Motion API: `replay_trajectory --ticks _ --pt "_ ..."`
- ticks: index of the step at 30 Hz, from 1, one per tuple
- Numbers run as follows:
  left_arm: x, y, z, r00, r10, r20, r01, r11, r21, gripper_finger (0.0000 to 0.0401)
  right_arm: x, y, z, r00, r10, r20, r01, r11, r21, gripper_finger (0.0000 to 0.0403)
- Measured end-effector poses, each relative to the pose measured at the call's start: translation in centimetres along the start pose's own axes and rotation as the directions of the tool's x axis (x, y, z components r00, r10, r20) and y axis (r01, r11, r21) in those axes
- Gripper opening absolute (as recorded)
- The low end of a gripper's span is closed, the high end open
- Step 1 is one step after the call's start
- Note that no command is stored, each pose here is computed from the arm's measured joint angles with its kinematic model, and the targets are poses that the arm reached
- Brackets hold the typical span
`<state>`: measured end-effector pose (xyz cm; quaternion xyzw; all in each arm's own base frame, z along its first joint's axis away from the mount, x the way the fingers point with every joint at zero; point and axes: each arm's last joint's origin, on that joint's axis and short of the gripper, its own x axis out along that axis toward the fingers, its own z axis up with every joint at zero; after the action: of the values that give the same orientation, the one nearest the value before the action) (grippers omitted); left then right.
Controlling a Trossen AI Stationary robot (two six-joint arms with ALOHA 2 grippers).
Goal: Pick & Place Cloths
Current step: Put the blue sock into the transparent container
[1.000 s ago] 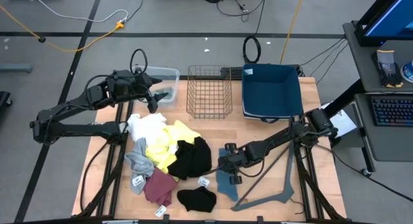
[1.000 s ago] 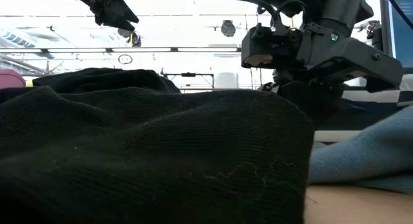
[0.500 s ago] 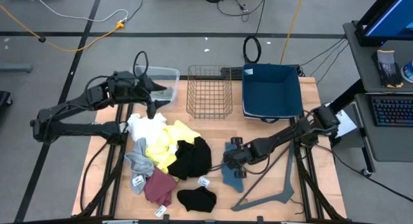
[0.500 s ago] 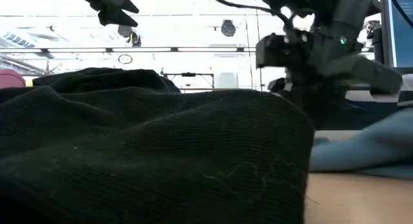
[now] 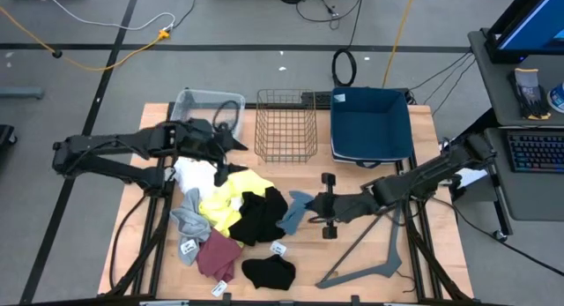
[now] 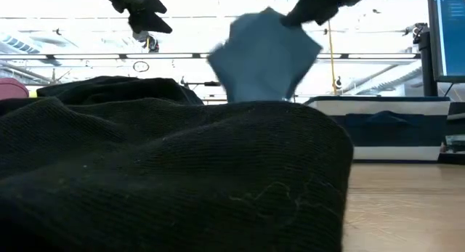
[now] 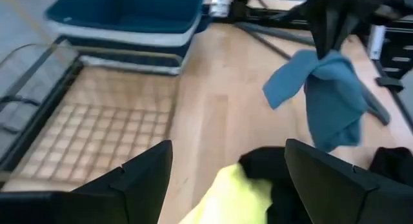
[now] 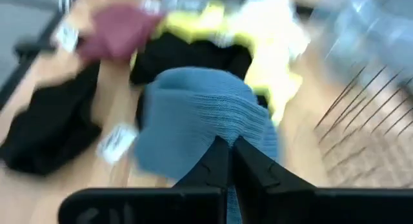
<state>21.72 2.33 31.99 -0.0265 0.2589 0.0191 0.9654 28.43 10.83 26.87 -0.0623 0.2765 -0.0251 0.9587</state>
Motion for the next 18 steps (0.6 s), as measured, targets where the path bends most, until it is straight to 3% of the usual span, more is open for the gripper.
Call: replay_trajectory --ticks 6,14,18 --pt "2.7 -2.1 1.3 0.989 -0.087 0.117 0.074 0.991 0.108 0.0299 -0.8 -0.3 1.9 0.986 0.005 0.165 0.003 0.999 -0.051 0.0001" --pt "4.5 -5.0 2.4 0.935 -0.262 0.24 0.213 0.954 0.209 0.0299 -0.9 -0.6 2.3 0.974 -0.101 0.205 0.126 0.985 -0.115 0.0" --pt "5.4 -6.2 2.6 0.915 -0.3 0.27 0.242 0.943 0.23 0.0299 -1.0 -0.7 2.8 0.96 -0.123 0.25 0.155 0.981 -0.113 0.0"
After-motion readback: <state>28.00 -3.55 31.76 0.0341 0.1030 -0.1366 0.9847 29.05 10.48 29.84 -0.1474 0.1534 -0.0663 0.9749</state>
